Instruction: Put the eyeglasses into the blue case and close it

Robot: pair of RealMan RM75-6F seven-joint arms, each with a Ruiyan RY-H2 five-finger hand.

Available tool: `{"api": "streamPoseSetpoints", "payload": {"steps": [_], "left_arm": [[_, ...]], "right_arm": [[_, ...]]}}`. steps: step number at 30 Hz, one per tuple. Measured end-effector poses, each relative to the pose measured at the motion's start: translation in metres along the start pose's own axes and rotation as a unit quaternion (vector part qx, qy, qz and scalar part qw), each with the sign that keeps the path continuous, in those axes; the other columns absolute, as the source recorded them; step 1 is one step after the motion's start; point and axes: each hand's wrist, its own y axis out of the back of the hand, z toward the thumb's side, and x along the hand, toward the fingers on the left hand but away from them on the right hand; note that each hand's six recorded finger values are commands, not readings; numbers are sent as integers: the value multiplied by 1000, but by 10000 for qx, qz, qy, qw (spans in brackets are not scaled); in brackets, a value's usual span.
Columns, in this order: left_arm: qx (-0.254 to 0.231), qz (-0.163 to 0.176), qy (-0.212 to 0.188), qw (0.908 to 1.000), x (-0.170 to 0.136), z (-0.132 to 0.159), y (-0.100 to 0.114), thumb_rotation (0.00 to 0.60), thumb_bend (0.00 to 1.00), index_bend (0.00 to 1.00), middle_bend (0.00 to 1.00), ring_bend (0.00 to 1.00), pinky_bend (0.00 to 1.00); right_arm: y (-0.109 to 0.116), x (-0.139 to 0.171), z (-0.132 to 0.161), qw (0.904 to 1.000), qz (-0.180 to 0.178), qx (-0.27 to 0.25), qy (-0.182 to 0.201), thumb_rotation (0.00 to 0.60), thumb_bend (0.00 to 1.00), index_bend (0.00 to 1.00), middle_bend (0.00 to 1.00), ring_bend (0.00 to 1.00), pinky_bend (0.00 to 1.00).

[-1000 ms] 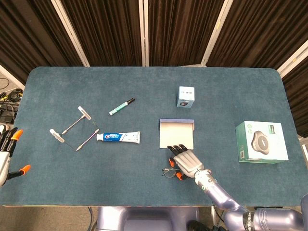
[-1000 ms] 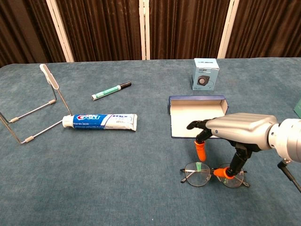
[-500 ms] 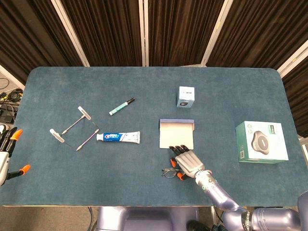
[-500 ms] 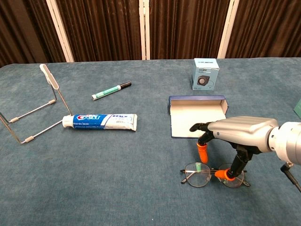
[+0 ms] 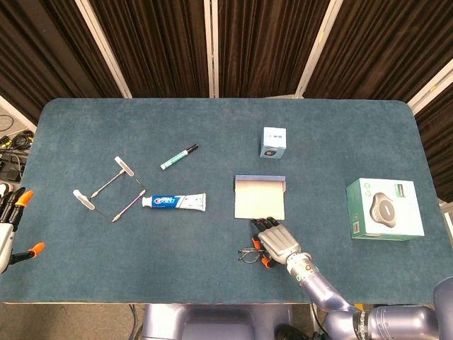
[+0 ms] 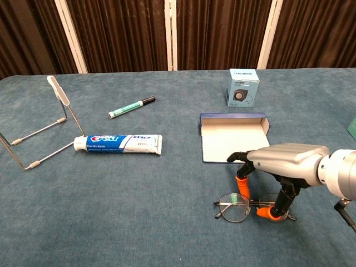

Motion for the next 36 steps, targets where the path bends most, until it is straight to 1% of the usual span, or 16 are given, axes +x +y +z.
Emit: {"api": "streamPoseSetpoints", "payload": {"steps": [9, 17, 22, 25, 28, 31, 36], "left_arm": [[-1, -1, 5, 10000, 0, 0, 0, 600, 0, 0, 0, 0, 0], [0, 0, 4, 10000, 0, 0, 0, 600, 0, 0, 0, 0, 0], [7, -8, 4, 10000, 0, 0, -1, 600, 0, 0, 0, 0, 0], [6, -9, 11, 10000, 0, 0, -1, 600, 0, 0, 0, 0, 0], [5, -14, 13, 10000, 0, 0, -1, 600, 0, 0, 0, 0, 0], [-11, -15, 16, 10000, 1, 0, 0, 600, 0, 0, 0, 0, 0], [-51, -26, 30, 10000, 3, -2, 0, 600, 0, 0, 0, 0, 0]], "right_arm": [[-3, 1, 4, 9999, 81, -59, 12, 600, 281, 534, 0, 0, 0], [-3, 2, 7, 9999, 70, -114, 51, 600, 301, 575, 14, 0, 0], [-5, 1, 8, 9999, 68, -103, 65, 600, 334, 609, 32, 0, 0], [-6, 0, 8, 9999, 69, -99, 73, 600, 365, 616, 39, 0, 0], [-5, 0, 8, 9999, 45, -125, 80, 600, 371, 619, 42, 0, 0], [5, 1, 11, 9996, -84, -249, 122, 600, 378, 625, 46, 0, 0], [27, 0, 13, 9982, -382, -421, 182, 600, 385, 629, 47, 0, 0]]}}
